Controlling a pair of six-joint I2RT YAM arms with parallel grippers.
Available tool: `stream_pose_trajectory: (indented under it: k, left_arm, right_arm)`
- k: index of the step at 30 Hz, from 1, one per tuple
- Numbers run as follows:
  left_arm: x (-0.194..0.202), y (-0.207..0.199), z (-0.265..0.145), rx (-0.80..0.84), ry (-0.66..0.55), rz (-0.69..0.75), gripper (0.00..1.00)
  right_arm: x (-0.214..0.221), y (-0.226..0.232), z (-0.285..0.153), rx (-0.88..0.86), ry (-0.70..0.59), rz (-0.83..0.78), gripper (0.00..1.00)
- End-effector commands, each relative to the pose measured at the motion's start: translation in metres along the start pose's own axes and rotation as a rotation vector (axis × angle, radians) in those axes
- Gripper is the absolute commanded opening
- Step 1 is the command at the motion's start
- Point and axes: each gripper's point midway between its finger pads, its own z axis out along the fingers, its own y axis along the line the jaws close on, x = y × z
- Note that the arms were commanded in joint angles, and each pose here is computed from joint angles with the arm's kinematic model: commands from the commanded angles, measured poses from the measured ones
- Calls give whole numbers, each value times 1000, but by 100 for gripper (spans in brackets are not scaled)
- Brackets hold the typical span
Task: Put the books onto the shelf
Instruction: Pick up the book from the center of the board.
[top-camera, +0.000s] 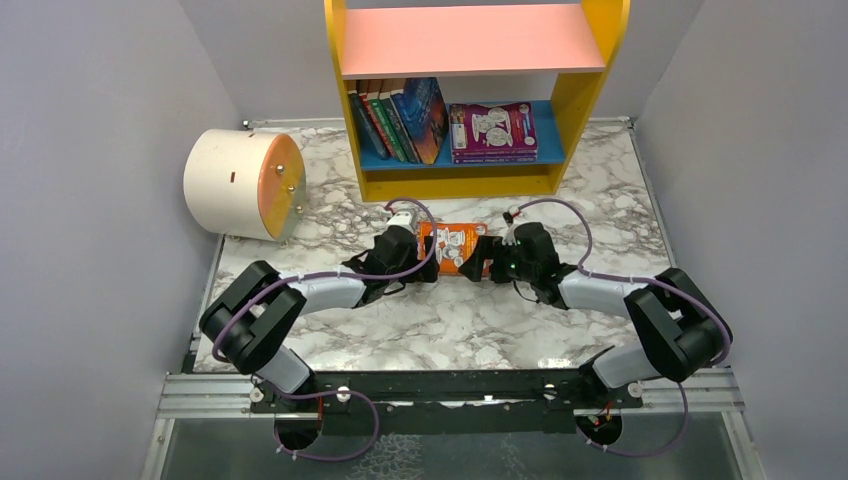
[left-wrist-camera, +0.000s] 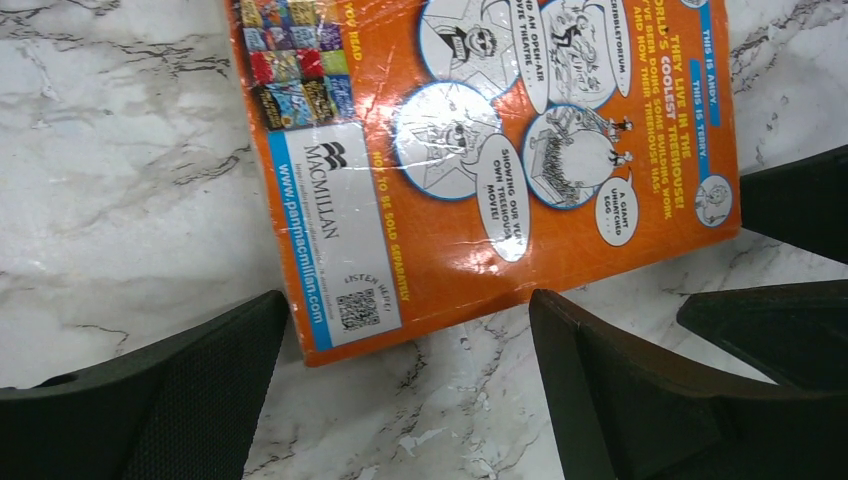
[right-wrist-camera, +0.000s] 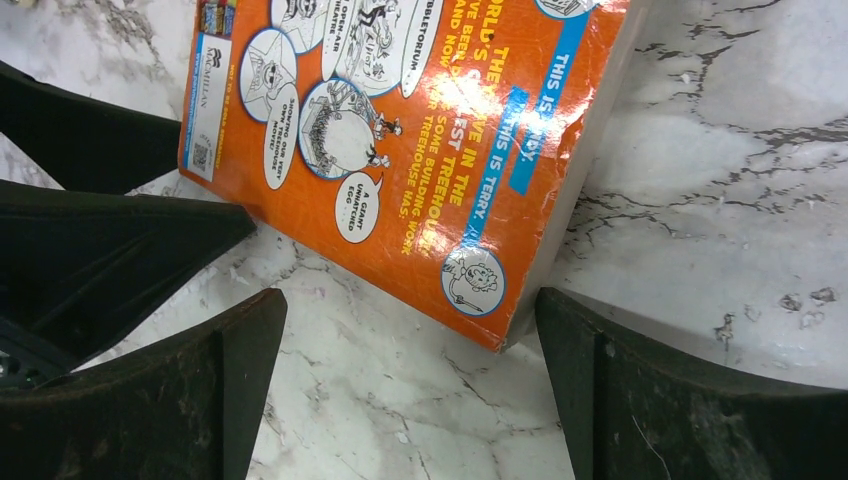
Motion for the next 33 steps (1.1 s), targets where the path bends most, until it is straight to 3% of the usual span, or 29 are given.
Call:
stream_pose_trajectory:
  k: [1, 18, 33]
  left_arm:
    - [-11, -23, 2, 94, -20, -25, 85]
    - [-7, -15, 9, 56, -14, -8, 85]
    - [-38, -48, 1, 163, -87, 19, 83]
  right_arm:
    - [-3, 9, 5, -18, -11, 13, 93]
    - [0, -17, 8, 131, -21, 65, 93]
    - [-21, -2, 5, 67, -111, 32, 91]
